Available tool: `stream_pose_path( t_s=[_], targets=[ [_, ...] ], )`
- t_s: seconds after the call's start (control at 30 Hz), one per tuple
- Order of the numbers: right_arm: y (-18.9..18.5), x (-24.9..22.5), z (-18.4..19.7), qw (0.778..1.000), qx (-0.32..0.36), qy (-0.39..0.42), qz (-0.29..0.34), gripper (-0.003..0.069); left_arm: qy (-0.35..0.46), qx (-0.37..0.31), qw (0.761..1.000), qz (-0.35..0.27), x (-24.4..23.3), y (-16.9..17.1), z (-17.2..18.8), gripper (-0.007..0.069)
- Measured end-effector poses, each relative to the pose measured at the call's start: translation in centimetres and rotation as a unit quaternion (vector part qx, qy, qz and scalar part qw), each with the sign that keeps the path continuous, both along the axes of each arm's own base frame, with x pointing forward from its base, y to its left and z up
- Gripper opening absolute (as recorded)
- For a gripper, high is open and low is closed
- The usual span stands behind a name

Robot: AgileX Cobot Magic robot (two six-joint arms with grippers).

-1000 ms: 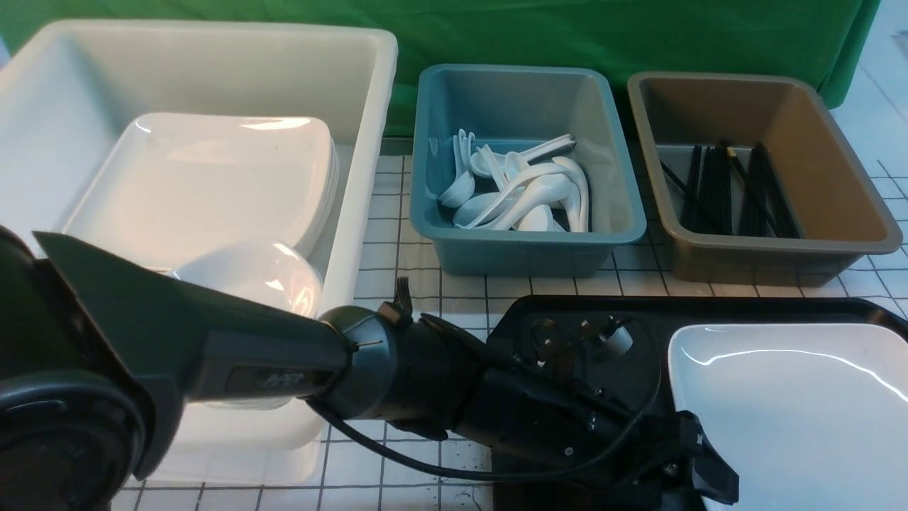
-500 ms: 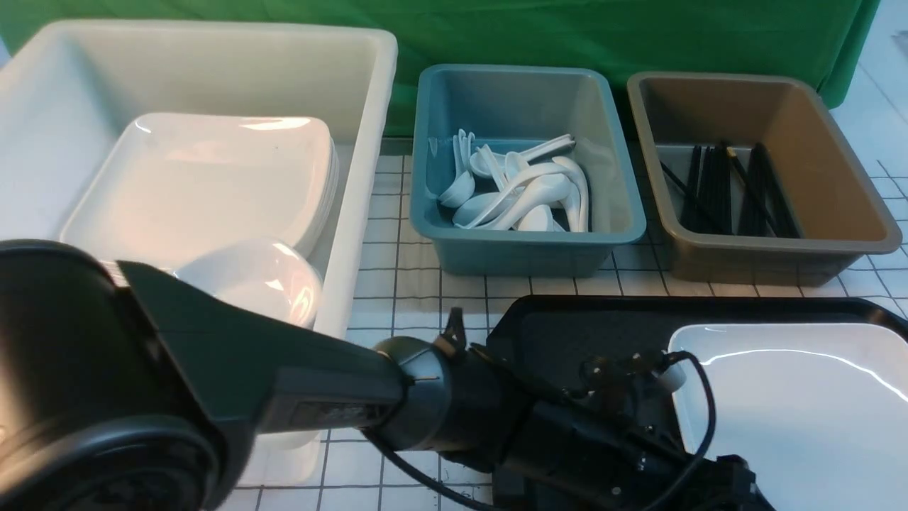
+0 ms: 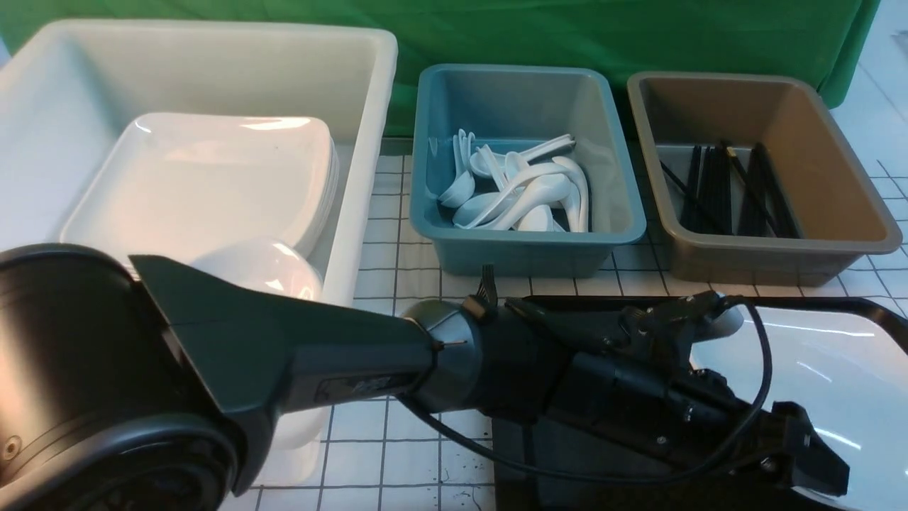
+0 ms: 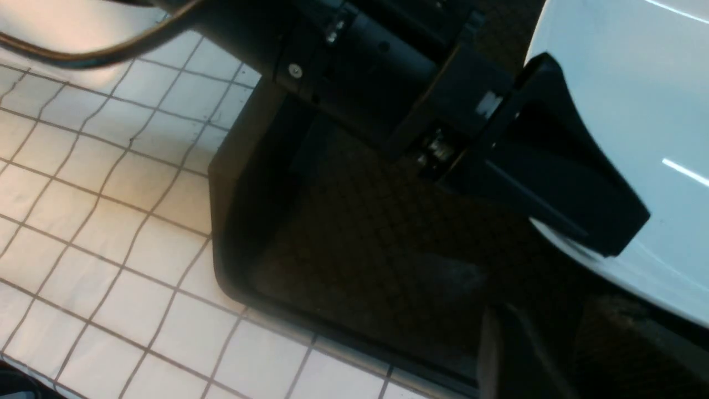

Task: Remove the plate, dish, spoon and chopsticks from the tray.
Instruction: Use the left arm to grab a plate from the dinner plate, then use the left arm to put the plate into the large storage box on the left

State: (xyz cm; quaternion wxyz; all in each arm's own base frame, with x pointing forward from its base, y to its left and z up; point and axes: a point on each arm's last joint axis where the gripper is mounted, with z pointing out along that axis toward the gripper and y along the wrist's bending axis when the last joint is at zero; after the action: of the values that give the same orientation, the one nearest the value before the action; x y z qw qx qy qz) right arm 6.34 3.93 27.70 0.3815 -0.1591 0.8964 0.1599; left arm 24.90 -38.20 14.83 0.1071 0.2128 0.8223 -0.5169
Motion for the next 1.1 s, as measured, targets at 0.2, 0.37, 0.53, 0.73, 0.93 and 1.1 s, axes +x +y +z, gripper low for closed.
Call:
stream_pose_path(
  t_s=[0.2, 0.37, 0.53, 0.73, 0.93, 1.1],
  targets=[
    [0.0, 0.0, 0.0, 1.0, 0.001, 0.0, -0.001, 0.024, 0.005, 0.015, 1.0, 0.01, 0.2, 0.0, -1.2, 0.0417],
    [0.0, 0.0, 0.0, 1.0, 0.001, 0.0, -0.001, 0.024, 0.029, 0.027, 0.999, 0.028, 0.3, 0.0, -2.0, 0.0171],
    [0.0, 0.0, 0.0, 1.0, 0.001, 0.0, -0.001, 0.024, 0.03, 0.018, 0.999, 0.022, 0.2, 0.1, -0.9, 0.002],
    [0.0, -0.1, 1.9, 1.0, 0.008, -0.023, 0.001, 0.0239, -0.014, 0.004, 1.0, 0.005, 0.7, 1.8, 4.4, 0.0014],
    [-0.2, -0.8, 5.6, 0.997, 0.009, -0.075, 0.018, 0.0076, -0.068, -0.016, 0.997, 0.038, 2.8, 6.3, 11.1, 0.0014],
    [-0.3, -1.1, 6.8, 0.995, 0.008, -0.095, 0.023, 0.003, -0.097, -0.034, 0.992, 0.077, 4.3, 10.6, 15.4, 0.0014]
  ],
)
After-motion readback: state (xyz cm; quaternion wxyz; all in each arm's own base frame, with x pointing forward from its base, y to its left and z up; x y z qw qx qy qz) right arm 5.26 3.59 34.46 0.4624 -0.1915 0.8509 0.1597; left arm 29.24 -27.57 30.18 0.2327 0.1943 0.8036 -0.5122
